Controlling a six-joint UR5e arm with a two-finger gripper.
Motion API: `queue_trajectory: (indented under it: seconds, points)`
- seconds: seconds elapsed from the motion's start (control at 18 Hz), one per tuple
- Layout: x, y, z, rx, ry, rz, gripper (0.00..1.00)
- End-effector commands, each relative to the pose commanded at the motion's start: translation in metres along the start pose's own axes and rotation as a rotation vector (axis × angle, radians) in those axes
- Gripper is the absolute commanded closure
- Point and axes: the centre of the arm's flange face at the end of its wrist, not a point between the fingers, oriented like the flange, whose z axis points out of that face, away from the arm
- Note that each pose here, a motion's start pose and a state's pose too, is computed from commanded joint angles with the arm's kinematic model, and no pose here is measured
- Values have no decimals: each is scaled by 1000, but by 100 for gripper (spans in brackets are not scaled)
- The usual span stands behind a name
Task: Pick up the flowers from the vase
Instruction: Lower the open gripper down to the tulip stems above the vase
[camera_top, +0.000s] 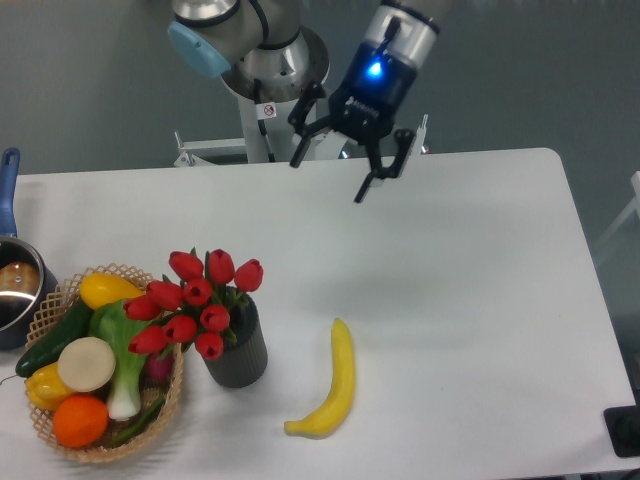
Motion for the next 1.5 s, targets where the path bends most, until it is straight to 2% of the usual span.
queue_trajectory:
  seconds: [0.33, 0.5, 0.67, 0.72, 1.0, 1.28, 1.5]
  points:
    - [8, -5, 44, -46, 66, 41, 0]
    - [10, -12, 57, -48, 93, 26, 0]
    - [-1, -25, 68, -40, 97, -57, 0]
    - [-2, -31, 72, -40, 91, -56, 0]
    - [-9, -31, 98, -61, 43, 53, 0]
    - [-3, -28, 113, -95, 55, 130, 0]
    - [-1, -27, 129, -97, 69, 146, 0]
